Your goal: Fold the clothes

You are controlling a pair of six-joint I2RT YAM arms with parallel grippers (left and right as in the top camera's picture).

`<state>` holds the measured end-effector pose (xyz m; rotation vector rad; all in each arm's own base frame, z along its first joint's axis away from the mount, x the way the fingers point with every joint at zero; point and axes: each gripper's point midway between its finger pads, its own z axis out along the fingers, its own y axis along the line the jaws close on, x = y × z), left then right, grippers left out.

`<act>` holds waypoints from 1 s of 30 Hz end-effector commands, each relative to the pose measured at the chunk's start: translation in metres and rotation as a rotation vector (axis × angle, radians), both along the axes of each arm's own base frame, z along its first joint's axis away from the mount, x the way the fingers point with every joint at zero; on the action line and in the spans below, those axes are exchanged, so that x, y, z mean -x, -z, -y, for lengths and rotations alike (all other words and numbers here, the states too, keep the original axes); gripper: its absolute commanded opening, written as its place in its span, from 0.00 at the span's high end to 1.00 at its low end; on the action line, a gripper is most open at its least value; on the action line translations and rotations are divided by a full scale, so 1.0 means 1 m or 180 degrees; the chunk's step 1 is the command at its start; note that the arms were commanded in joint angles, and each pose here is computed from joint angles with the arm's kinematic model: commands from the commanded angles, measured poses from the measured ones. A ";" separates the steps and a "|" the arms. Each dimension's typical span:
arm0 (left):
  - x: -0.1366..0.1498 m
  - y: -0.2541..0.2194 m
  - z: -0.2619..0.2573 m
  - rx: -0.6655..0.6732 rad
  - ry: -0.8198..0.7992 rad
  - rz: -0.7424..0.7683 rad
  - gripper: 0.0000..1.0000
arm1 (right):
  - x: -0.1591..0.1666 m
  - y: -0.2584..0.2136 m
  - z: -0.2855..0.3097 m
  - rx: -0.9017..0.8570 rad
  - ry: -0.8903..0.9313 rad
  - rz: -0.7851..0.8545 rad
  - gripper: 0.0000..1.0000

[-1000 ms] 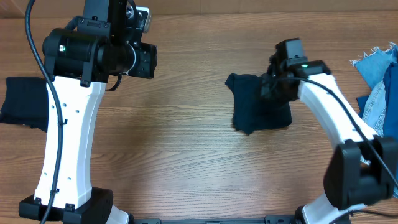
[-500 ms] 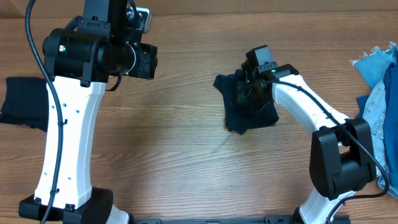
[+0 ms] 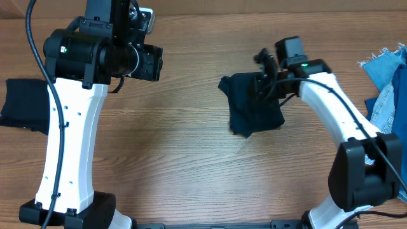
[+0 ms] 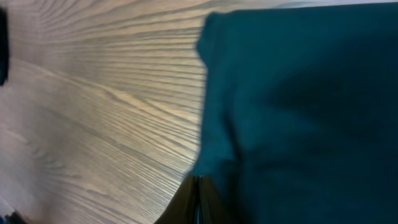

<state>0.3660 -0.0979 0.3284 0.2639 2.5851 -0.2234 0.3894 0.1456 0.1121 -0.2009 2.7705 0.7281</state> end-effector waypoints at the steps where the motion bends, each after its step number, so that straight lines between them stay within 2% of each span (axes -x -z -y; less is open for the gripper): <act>1: 0.001 -0.011 0.003 -0.0001 0.0074 0.0143 0.35 | -0.003 -0.004 0.021 0.0277 0.0258 -0.0004 0.96; 5: 0.000 -0.011 0.003 0.0003 0.0074 0.0154 0.35 | 0.008 0.031 0.022 0.0436 0.0372 -0.0328 0.96; 7: 0.000 -0.011 0.003 0.0003 0.0075 0.0150 0.35 | 0.034 0.068 0.009 0.0519 0.0222 -0.0679 0.96; 13: 0.002 -0.010 0.003 -0.0002 0.0075 0.0127 0.36 | 0.081 0.114 -0.017 0.0729 -0.0143 -0.1190 0.96; 17: 0.002 -0.010 0.003 0.0004 0.0079 0.0126 0.34 | 0.065 0.095 -0.016 0.0801 -0.0115 -0.0961 0.96; 19: 0.002 -0.010 0.005 0.0039 0.0084 0.0120 0.32 | 0.041 0.053 -0.012 0.0877 -0.0036 -0.0520 0.96; 21: 0.001 -0.008 0.019 0.0238 0.0223 0.0061 0.34 | 0.028 0.016 -0.011 0.0879 0.0032 -0.0205 0.96; 23: -0.008 0.010 0.035 0.0343 0.0348 -0.0084 0.49 | 0.025 0.002 0.002 0.0965 0.0131 -0.0122 0.96; 24: -0.015 0.026 0.052 0.0426 0.0467 -0.0213 0.61 | 0.027 0.004 0.015 0.1007 0.0284 -0.0237 0.96; 26: -0.026 0.057 0.080 0.0540 0.0654 -0.0402 0.77 | 0.029 0.007 0.034 0.1032 0.0419 -0.0364 0.96; 27: -0.034 0.078 0.097 0.0590 0.0757 -0.0517 0.91 | 0.029 0.009 0.042 0.1030 0.0486 -0.0407 0.96; 28: -0.039 0.099 0.113 0.0629 0.0847 -0.0623 0.96 | 0.030 0.011 0.049 0.1004 0.0536 -0.0459 0.96; 30: -0.045 0.152 0.159 0.0827 0.1090 -0.0928 0.96 | 0.037 0.021 0.054 0.0964 0.0570 -0.0578 0.96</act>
